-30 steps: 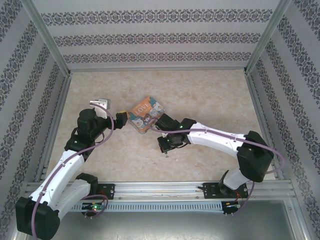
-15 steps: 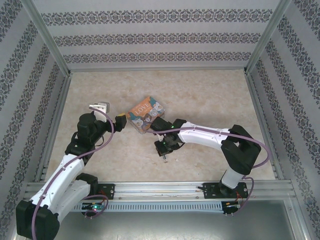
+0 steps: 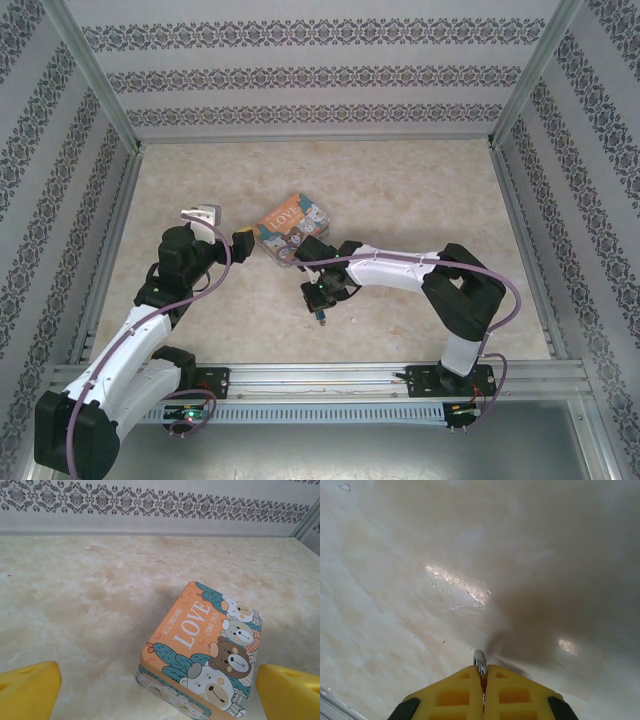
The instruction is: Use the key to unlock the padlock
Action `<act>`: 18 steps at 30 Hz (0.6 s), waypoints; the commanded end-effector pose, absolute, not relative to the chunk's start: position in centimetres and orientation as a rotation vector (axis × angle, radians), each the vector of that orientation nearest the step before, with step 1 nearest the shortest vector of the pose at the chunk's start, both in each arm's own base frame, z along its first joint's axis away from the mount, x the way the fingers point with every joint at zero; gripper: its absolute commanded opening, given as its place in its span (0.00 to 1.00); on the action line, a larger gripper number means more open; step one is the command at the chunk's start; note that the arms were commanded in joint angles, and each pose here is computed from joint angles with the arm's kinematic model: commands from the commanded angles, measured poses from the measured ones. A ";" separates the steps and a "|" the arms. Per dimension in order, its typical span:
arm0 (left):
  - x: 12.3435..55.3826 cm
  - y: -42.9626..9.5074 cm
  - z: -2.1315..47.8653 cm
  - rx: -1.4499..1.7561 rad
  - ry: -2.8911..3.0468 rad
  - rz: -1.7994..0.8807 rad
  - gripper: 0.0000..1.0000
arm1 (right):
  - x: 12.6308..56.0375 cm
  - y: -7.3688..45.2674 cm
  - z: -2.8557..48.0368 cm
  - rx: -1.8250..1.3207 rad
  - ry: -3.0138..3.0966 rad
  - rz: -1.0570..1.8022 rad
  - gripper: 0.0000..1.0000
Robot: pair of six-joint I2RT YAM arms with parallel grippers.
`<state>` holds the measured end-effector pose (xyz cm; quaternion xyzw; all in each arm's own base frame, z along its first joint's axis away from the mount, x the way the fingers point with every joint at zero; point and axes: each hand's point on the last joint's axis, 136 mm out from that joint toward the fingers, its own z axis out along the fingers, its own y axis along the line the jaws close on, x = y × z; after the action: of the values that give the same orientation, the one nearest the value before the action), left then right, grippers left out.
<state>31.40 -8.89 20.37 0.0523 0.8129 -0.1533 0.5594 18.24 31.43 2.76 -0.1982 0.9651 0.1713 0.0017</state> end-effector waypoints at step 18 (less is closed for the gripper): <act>31.6 -8.9 21.3 0.098 1.871 -0.389 1.00 | 17.8 32.2 0.7 -0.605 3.071 0.560 0.00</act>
<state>31.40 -8.90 20.20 0.0448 0.8127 -0.1591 0.5588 18.25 32.73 2.04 -0.1996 0.9601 0.1960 -0.0061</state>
